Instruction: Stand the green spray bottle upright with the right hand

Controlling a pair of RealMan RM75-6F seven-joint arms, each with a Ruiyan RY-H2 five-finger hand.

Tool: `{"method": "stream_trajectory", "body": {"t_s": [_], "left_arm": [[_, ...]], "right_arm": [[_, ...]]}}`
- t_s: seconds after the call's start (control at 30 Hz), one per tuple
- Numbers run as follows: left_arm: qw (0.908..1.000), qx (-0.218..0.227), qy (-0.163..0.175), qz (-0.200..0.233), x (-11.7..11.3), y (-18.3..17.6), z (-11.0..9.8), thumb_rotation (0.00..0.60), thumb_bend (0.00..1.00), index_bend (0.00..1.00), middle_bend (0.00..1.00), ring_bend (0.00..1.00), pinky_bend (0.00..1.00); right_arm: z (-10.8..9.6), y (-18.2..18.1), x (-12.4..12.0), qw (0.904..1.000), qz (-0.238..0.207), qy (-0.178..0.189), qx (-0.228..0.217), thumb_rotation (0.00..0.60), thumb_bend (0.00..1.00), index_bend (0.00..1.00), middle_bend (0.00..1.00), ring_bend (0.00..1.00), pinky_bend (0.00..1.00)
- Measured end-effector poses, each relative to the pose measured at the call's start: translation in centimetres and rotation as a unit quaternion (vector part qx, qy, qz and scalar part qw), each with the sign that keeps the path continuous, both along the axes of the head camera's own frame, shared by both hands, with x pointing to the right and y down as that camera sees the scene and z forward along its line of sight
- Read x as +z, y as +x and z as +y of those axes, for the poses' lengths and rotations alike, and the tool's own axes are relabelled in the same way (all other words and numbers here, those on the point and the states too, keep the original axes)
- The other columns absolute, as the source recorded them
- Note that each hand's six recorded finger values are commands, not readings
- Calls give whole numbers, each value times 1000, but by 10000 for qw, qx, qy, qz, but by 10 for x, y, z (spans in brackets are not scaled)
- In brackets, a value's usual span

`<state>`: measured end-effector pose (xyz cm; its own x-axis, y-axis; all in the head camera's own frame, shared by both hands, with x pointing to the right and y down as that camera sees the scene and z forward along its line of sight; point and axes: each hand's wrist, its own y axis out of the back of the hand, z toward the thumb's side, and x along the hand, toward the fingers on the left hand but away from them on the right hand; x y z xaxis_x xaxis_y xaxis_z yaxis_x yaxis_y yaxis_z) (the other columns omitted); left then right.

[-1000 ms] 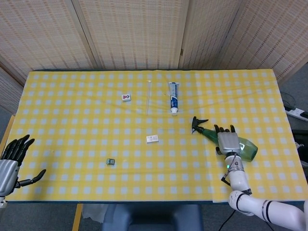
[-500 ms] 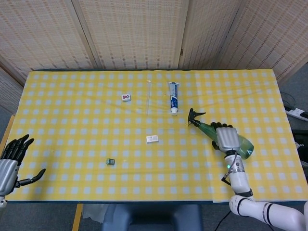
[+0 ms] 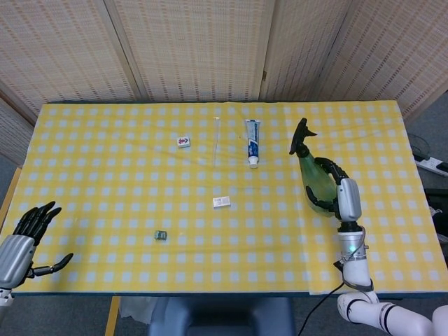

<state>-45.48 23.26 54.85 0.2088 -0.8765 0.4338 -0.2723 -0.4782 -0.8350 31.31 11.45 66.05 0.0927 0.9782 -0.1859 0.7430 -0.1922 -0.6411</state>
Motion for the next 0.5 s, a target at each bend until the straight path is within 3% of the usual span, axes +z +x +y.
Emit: {"method": "stream_trajectory", "body": {"t_s": [0.17,0.27,0.5], "left_arm": [[9999,-53,-147,14,1,-5,0,257,281,4,0,17,0],[9998,-77,-187,24,1,-7,1,258,281,4,0,17,0],[9998,-105,-160,52,-4,-9,3,258,281,4,0,17,0]], "right_arm": [[10,6,13,9932,-1166,51,-42,600,392,586,615,613,447],[17,10,24,9880,-1538,-22,-111,600,392,586,615,611,446],[36,6,52,9850,-1660,-361,-315,600,392,586,613,609,446]]}}
